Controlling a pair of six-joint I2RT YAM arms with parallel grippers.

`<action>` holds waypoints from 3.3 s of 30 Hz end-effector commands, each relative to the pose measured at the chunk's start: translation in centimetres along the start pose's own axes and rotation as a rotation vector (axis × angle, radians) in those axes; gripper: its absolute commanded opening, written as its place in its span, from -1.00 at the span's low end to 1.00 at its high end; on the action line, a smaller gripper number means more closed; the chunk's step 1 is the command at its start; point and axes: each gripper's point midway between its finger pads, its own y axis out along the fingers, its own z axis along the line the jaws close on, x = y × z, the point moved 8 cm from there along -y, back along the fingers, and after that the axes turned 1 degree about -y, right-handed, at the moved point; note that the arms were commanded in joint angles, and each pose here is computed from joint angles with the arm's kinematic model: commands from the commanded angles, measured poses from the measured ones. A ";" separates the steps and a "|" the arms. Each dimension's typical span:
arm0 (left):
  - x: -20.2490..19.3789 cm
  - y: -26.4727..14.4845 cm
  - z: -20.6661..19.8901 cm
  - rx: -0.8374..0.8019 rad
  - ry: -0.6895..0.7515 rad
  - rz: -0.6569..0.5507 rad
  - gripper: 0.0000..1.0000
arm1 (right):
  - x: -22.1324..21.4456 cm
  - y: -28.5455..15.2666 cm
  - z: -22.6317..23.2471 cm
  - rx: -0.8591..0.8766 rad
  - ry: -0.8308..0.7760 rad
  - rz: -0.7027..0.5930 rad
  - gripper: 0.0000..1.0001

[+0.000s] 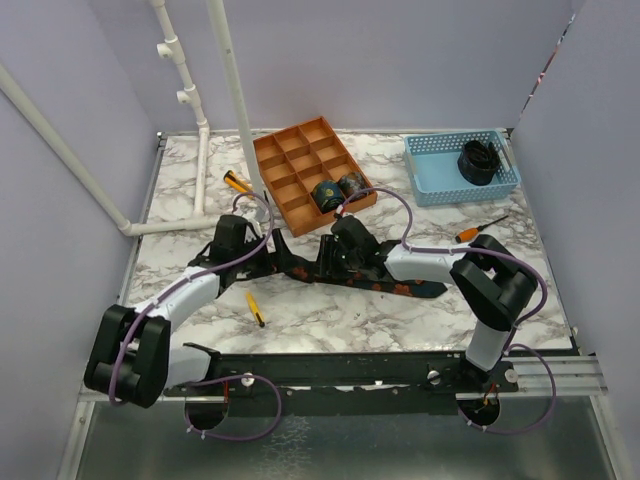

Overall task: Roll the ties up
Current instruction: Roll the tie at the center of the board.

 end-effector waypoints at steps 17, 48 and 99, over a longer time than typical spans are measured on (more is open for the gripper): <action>1.1 3.8 0.3 -0.090 0.090 0.090 0.40 | -2.4 0.7 -2.1 -0.012 -0.023 0.088 0.01; 0.4 2.1 -1.9 0.476 0.283 0.103 -1.00 | -3.8 -9.9 -4.8 -0.091 -0.016 -0.050 0.22; -1.4 4.9 -11.4 0.658 0.385 -0.003 0.98 | -7.8 -15.4 -7.9 -0.058 0.048 -0.105 0.41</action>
